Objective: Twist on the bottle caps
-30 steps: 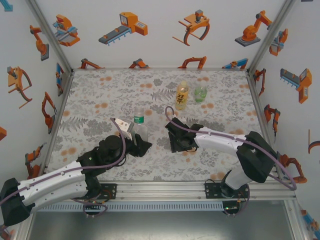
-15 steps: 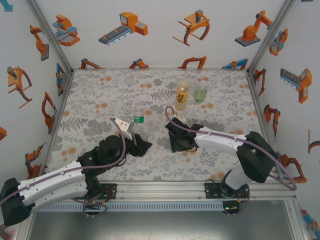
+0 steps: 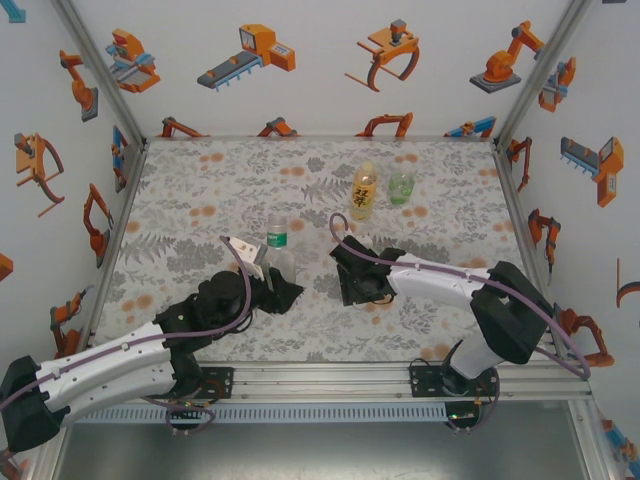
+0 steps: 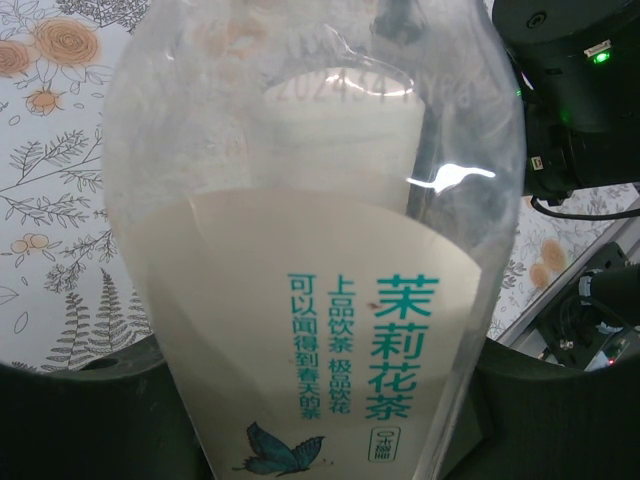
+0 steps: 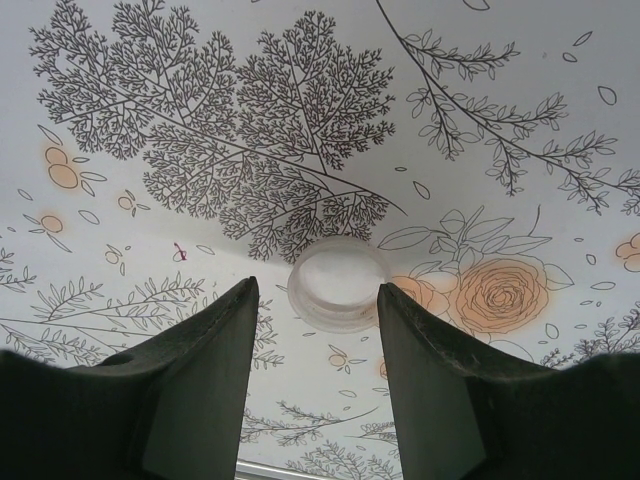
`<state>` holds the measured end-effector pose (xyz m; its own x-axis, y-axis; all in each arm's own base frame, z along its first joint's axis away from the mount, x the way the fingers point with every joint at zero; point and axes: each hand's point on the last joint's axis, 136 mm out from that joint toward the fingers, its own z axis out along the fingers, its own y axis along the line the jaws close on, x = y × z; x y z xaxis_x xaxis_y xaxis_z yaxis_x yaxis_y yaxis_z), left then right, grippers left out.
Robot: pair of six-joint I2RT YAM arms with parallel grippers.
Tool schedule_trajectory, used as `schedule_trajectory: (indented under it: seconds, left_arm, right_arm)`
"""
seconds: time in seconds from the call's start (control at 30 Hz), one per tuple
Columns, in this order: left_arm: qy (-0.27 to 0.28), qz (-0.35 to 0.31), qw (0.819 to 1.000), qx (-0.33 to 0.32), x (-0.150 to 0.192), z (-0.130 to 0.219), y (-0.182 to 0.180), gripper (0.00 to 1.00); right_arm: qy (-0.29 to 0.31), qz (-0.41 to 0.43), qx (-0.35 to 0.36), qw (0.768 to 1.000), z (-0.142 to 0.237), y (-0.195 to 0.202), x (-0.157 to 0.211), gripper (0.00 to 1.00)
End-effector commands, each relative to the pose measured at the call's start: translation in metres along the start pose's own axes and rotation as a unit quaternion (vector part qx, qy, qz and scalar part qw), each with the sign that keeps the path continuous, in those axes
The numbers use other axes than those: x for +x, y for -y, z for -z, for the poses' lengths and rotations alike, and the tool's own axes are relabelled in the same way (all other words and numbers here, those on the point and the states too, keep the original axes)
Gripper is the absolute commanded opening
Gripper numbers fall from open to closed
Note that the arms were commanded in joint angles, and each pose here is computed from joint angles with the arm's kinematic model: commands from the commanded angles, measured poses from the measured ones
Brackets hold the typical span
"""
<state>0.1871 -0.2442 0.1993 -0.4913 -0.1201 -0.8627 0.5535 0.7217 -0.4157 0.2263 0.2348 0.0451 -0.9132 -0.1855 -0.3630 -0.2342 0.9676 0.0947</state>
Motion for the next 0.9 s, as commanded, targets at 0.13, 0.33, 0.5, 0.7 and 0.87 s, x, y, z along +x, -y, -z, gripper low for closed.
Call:
schedule_trajectory:
  seconds: [0.13,0.33,0.5,0.7,0.87]
  left_arm:
    - [0.019,0.013,1.0,-0.002,-0.006,0.001,-0.003,0.14]
    - [0.018,0.015,1.0,-0.001,-0.005,0.0,-0.002,0.14]
    - [0.016,0.016,1.0,-0.002,-0.005,0.0,-0.003,0.14]
    - [0.014,0.017,1.0,-0.001,-0.003,0.0,-0.003,0.14]
    - [0.013,0.017,1.0,-0.002,-0.003,0.0,-0.003,0.14]
  right_arm:
    - [0.018,0.001,0.012,1.0,0.017,0.003,-0.008,0.49]
    - [0.013,0.002,0.018,1.0,0.014,0.007,-0.004,0.5]
    - [0.001,0.003,0.019,1.0,0.005,0.007,0.002,0.5]
    - [-0.012,0.002,0.017,1.0,-0.004,0.006,0.008,0.5]
    - [-0.017,0.001,0.021,1.0,-0.008,0.006,0.01,0.5]
